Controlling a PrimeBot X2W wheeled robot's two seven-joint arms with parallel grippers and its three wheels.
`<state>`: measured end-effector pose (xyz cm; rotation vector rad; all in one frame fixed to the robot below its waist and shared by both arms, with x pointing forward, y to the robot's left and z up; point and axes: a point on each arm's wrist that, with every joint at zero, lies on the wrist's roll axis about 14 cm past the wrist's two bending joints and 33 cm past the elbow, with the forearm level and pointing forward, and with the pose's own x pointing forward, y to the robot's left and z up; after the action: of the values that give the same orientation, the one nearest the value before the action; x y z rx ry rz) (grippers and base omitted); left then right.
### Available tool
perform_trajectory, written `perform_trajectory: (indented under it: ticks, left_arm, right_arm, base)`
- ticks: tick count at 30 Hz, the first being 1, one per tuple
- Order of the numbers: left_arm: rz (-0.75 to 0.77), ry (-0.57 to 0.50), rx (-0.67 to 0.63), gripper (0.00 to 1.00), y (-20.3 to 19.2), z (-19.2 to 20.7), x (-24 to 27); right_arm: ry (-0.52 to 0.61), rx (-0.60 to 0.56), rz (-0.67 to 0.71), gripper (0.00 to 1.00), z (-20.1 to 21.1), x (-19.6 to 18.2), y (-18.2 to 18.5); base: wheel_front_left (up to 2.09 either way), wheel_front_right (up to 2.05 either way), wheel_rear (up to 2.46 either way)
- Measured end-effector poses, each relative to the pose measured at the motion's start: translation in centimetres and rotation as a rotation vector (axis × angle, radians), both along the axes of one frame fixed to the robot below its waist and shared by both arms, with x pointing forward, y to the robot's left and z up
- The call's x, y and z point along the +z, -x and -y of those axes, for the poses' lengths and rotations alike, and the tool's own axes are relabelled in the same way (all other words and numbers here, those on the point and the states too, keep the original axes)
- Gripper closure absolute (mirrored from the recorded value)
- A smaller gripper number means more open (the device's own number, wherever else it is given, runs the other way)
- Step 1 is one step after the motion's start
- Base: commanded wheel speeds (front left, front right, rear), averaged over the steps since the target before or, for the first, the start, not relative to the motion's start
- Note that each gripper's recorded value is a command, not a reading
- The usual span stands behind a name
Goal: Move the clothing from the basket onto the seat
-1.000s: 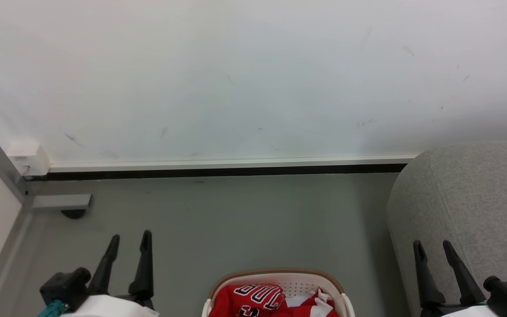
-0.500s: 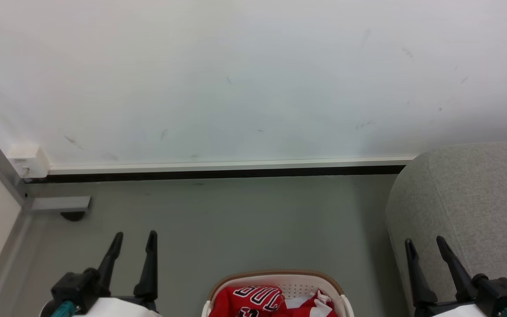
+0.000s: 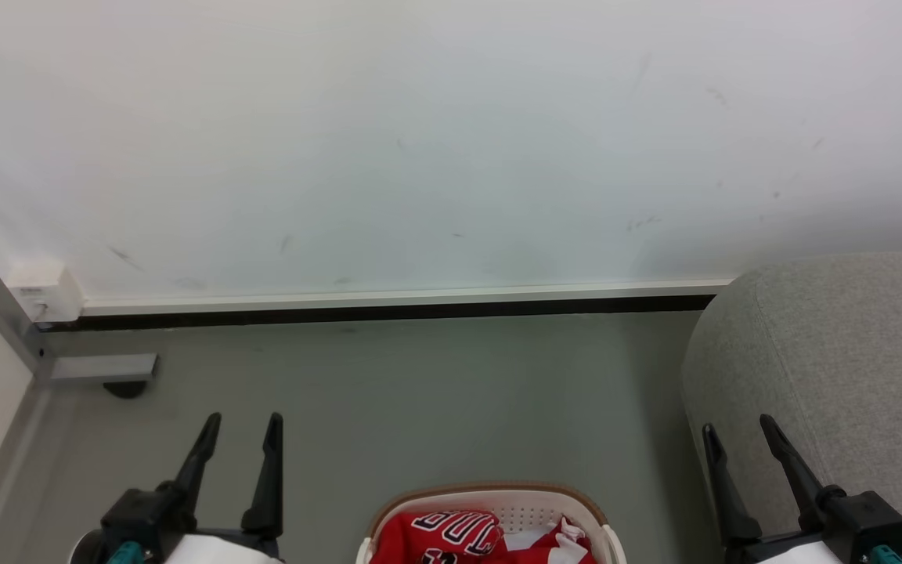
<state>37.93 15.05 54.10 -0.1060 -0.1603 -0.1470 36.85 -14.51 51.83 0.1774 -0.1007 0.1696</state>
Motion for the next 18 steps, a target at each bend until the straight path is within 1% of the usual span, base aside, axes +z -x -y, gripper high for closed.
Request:
perform_trajectory:
  ticks: [13,18]
  left_arm:
    - [0.014,-0.091,-0.030,0.00,0.03,0.82,-0.35]
    - [0.017,-0.098,-0.031,0.00,-0.03,0.85,-0.39]
  right_arm:
    - [0.063,0.008,0.026,0.00,-0.51,0.55,0.11]
    - [0.079,0.008,0.029,0.00,-0.60,0.60,0.07]
  base:
    - [0.00,0.00,0.00]
    - [0.00,0.00,0.00]
